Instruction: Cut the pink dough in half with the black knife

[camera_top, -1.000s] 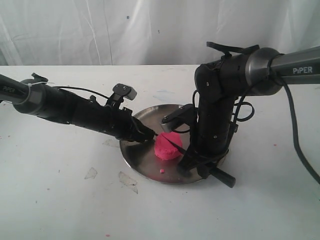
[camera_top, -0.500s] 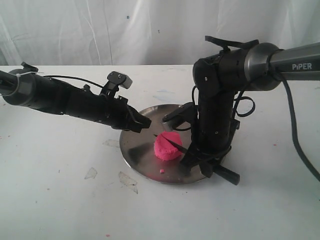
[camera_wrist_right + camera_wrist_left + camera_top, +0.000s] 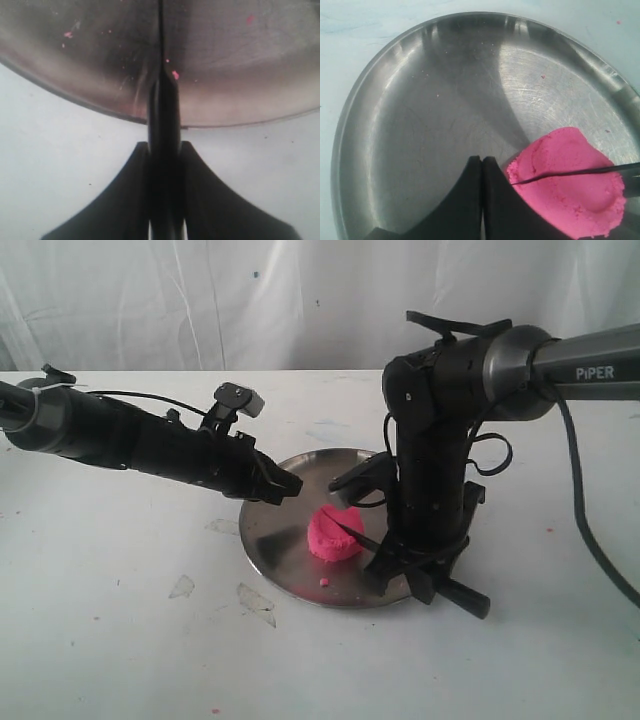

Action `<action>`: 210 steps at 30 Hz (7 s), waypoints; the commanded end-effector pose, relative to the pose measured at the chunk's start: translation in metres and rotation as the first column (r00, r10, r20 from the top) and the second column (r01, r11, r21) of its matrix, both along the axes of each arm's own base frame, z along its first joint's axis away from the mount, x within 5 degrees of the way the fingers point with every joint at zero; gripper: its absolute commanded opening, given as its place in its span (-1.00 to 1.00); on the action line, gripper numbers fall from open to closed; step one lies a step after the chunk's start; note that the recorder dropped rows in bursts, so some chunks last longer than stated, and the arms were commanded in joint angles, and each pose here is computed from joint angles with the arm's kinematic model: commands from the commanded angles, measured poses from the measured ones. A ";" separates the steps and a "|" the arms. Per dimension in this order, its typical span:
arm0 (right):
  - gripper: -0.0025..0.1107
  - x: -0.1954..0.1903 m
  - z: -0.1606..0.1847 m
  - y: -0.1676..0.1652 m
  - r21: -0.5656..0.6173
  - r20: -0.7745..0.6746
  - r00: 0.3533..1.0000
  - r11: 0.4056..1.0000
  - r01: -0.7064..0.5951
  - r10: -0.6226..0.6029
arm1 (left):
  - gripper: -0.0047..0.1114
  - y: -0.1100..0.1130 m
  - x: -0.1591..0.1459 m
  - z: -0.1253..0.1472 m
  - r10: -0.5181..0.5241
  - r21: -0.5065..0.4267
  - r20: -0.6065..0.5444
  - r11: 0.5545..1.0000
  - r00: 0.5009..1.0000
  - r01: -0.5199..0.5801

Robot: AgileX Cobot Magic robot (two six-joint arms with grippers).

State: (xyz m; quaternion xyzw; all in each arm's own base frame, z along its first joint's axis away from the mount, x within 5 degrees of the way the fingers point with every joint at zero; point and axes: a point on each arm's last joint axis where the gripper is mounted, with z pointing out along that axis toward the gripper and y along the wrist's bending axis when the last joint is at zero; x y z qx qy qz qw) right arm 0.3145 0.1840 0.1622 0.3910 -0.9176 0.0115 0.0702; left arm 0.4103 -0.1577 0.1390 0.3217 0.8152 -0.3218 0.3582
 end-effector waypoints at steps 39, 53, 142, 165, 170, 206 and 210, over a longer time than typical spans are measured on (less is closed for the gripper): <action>-0.96 0.016 -0.008 0.019 0.009 -0.004 0.999 0.999 -0.053 0.053 | -0.92 -0.014 -0.003 -0.008 -0.025 -0.061 -0.023 0.998 0.999 0.023; -0.96 0.016 -0.008 0.020 0.012 0.002 0.999 0.999 -0.053 0.053 | -0.92 -0.022 -0.008 -0.040 -0.046 -0.021 -0.087 0.999 0.995 0.044; -0.96 0.000 -0.001 0.007 -0.193 0.059 0.992 0.977 -0.094 0.108 | -0.92 0.015 0.007 0.024 0.062 -0.075 0.040 0.995 0.997 -0.059; -0.96 -0.011 -0.003 -0.001 -0.219 0.033 0.992 0.969 -0.111 0.121 | -0.92 0.014 0.007 0.024 0.060 -0.083 0.039 0.995 0.997 -0.057; -0.96 -0.017 -0.010 -0.008 -0.259 0.008 0.990 0.957 -0.133 0.139 | -0.92 0.014 0.007 0.024 0.060 -0.083 0.039 0.995 0.997 -0.057; -0.96 -0.008 0.003 -0.019 -0.375 0.119 0.977 0.919 -0.121 0.178 | -0.92 0.014 0.006 0.024 0.059 -0.084 0.038 0.995 0.998 -0.056; -0.96 -0.008 0.003 -0.019 -0.371 0.119 0.978 0.922 -0.114 0.169 | -0.92 0.014 0.006 0.024 0.059 -0.084 0.038 0.995 0.998 -0.056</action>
